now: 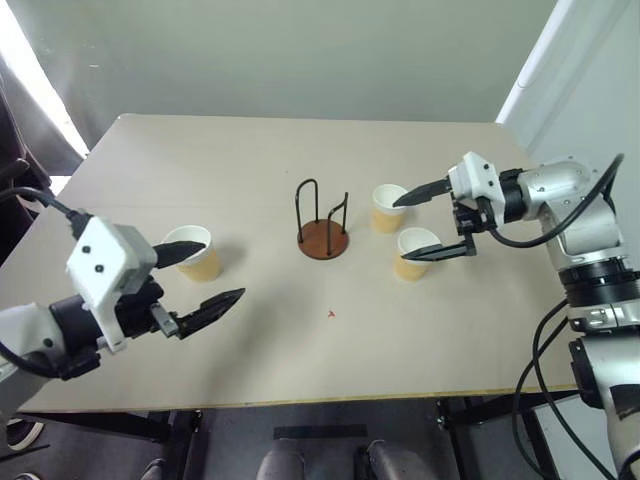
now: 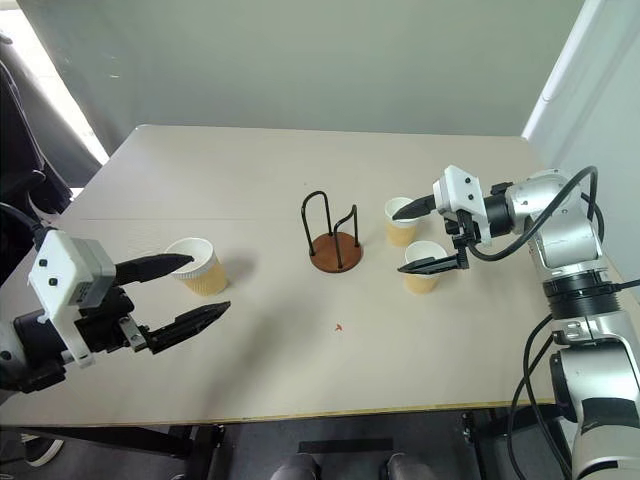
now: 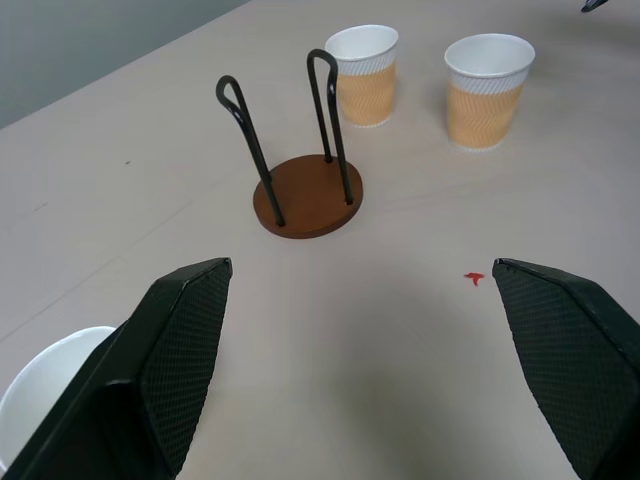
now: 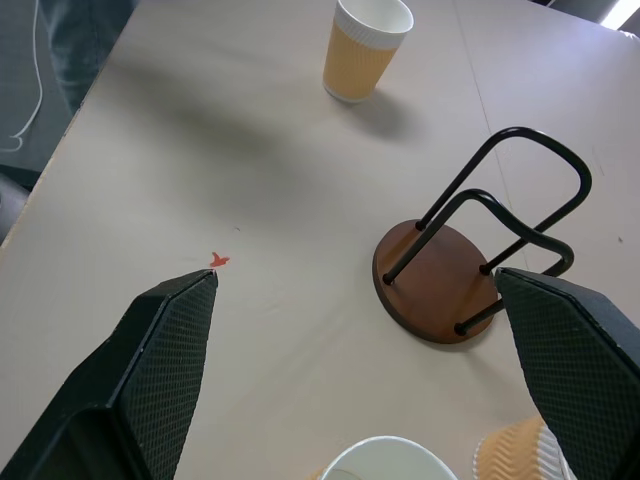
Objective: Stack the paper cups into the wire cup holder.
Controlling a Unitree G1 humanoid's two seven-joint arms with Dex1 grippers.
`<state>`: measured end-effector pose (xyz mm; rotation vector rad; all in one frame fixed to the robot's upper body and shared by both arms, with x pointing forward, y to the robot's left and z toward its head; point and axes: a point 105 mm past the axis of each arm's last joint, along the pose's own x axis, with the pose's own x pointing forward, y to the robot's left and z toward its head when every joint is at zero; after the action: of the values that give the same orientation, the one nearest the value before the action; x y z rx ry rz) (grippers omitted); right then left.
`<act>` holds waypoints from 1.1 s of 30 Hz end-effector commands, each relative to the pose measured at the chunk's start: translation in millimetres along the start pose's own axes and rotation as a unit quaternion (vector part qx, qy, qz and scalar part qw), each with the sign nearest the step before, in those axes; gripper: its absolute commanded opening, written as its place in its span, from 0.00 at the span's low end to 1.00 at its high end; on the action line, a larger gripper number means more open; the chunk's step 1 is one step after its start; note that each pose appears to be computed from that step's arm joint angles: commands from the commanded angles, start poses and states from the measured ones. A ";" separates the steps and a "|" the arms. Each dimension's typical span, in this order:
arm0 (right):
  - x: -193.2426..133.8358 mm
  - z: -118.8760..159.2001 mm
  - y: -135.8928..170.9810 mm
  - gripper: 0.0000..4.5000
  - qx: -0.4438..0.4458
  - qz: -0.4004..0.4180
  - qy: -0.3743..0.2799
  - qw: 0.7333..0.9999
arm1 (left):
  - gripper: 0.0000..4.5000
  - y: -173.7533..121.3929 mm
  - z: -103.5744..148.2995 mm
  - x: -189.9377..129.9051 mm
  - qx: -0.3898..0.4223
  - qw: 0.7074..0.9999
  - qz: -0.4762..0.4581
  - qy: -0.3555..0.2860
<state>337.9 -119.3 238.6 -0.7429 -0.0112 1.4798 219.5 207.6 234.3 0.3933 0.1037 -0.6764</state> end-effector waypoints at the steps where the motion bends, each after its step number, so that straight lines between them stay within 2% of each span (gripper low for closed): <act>1: -9.6 12.8 -4.8 1.00 -0.023 -0.021 -0.012 0.999 | 0.99 1.7 6.7 -0.8 0.019 1.000 0.002 -0.009; 8: -5.5 21.5 -8.8 1.00 -0.035 -0.021 -0.031 0.999 | 0.99 1.4 7.8 -1.5 0.020 1.000 0.003 -0.010; 14: 21.4 51.9 -16.8 1.00 -0.087 0.008 -0.070 0.994 | 0.99 1.1 7.8 1.6 0.019 1.000 -0.001 -0.013; 16: 33.4 54.1 -20.4 1.00 -0.102 0.010 -0.065 0.993 | 0.99 0.9 8.6 2.9 0.020 1.000 -0.003 -0.014; 24: 82.8 19.1 -50.1 1.00 -0.188 -0.047 0.054 0.980 | 0.99 -1.9 9.4 5.2 0.022 1.000 -0.005 -0.016; 33: 97.8 3.5 -58.2 1.00 -0.213 -0.053 0.088 0.971 | 0.99 -4.0 8.2 0.4 0.021 1.000 0.009 -0.015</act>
<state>399.6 -31.2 212.3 -1.1588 -0.1798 1.3454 220.7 203.0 230.7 0.3870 0.1051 -0.6848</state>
